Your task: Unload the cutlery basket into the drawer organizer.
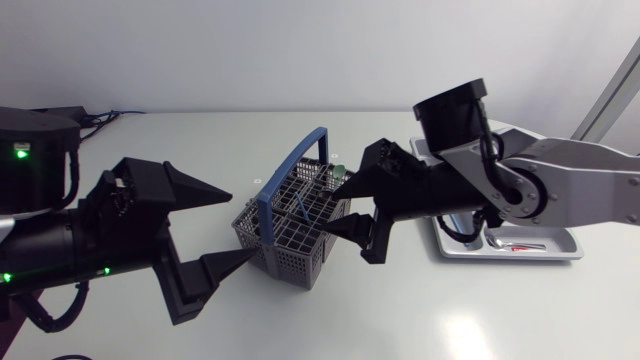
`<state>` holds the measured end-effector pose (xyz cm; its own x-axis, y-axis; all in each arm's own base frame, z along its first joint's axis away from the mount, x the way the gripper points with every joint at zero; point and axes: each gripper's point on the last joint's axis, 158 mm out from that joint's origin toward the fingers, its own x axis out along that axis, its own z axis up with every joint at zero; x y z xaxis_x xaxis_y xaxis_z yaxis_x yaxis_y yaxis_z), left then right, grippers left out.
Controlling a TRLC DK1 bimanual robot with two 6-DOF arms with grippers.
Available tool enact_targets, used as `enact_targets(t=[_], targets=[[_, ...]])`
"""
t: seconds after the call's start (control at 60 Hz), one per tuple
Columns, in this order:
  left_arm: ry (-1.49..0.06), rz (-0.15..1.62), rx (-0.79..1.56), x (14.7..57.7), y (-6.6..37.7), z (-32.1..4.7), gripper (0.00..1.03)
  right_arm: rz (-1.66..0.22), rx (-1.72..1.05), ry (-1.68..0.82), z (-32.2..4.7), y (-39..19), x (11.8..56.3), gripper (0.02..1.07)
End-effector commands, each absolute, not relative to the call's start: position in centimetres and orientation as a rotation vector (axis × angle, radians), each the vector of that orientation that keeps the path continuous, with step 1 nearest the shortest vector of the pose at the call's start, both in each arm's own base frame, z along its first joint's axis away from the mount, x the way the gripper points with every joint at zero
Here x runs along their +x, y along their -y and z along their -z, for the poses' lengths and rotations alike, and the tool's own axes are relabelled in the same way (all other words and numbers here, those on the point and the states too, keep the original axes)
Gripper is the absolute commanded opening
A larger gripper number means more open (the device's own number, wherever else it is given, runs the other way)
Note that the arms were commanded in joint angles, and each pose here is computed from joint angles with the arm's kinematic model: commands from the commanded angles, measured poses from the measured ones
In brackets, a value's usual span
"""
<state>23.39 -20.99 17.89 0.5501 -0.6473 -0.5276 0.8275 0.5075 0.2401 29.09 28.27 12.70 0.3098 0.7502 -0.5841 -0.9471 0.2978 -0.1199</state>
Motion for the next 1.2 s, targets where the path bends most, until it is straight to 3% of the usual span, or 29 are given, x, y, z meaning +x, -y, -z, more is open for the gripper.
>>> enact_targets(t=[0.0, 0.5, 0.7, 0.783, 0.883, 1.183], targets=[[-0.468, 0.947, 0.484, 22.8, 21.4, -15.7, 0.98, -1.213, -0.510, -0.428, -13.1, -29.9, 29.7, 0.69], [-0.488, 0.944, 0.470, 23.6, 21.9, -14.7, 0.98, -1.240, -0.517, -0.464, -11.2, -32.4, 32.4, 0.54], [-0.487, 0.942, 0.470, 23.8, 22.0, -14.6, 0.99, -1.257, -0.526, -0.480, -10.2, -33.1, 32.5, 0.32], [-0.487, 0.941, 0.469, 23.8, 21.9, -14.6, 0.98, -1.263, -0.528, -0.485, -9.9, -33.3, 32.3, 0.28], [-0.487, 0.941, 0.469, 23.8, 22.0, -14.6, 0.98, -1.260, -0.532, -0.485, -9.8, -33.4, 32.4, 0.11], [-0.490, 0.944, 0.469, 23.8, 22.0, -14.5, 0.99, -1.267, -0.501, -0.495, -9.8, -32.8, 32.1, 0.08]])
